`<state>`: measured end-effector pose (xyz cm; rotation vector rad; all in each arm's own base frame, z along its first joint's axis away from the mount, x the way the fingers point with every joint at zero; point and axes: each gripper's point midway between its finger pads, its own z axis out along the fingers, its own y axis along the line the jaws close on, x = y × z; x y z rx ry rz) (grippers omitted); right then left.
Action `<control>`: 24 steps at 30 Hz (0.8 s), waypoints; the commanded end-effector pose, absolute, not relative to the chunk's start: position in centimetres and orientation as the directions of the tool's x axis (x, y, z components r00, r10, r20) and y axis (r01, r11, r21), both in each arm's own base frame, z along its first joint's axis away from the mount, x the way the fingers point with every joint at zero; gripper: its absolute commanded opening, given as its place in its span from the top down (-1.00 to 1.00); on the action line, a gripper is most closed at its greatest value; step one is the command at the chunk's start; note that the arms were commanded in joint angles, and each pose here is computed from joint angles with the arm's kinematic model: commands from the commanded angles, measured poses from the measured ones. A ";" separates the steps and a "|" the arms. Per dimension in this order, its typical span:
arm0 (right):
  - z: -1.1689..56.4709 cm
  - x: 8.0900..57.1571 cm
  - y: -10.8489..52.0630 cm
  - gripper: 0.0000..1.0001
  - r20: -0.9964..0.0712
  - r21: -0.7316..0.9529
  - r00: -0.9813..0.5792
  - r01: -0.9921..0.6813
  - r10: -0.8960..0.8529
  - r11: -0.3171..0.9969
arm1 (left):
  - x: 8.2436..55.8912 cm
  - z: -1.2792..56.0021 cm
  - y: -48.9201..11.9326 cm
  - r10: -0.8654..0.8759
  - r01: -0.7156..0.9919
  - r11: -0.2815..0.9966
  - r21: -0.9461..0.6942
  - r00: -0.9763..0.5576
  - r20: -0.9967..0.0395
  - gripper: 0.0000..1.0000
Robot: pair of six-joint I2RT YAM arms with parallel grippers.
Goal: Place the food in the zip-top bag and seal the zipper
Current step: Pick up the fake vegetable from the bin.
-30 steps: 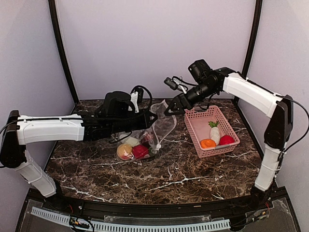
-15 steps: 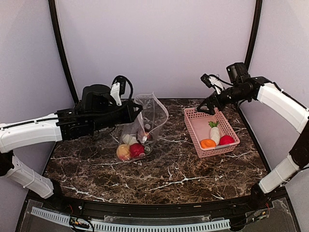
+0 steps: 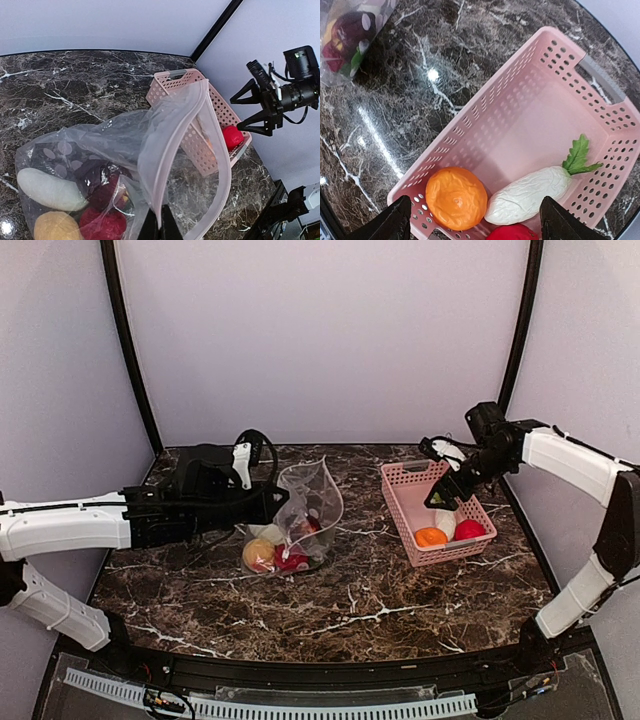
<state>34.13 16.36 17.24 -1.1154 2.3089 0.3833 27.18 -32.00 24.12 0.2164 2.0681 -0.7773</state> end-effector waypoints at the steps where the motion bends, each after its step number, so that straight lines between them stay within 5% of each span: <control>1: 14.7 33.2 16.3 -0.72 -0.503 0.093 -0.538 -0.812 -0.676 0.576 | 26.8 24.5 -33.0 -0.157 0.456 0.740 -0.494 -0.598 -0.786 0.99; 12: 10.7 31.8 16.4 -0.65 -0.325 0.267 -0.617 -0.787 -0.716 0.557 | 26.1 24.6 -32.9 -0.171 0.471 0.712 -0.521 -0.603 -0.779 0.98; 24: 9.4 31.0 16.7 -0.68 -0.275 0.335 -0.627 -0.773 -0.729 0.539 | 25.9 24.3 -32.3 -0.207 0.461 0.705 -0.539 -0.593 -0.778 0.98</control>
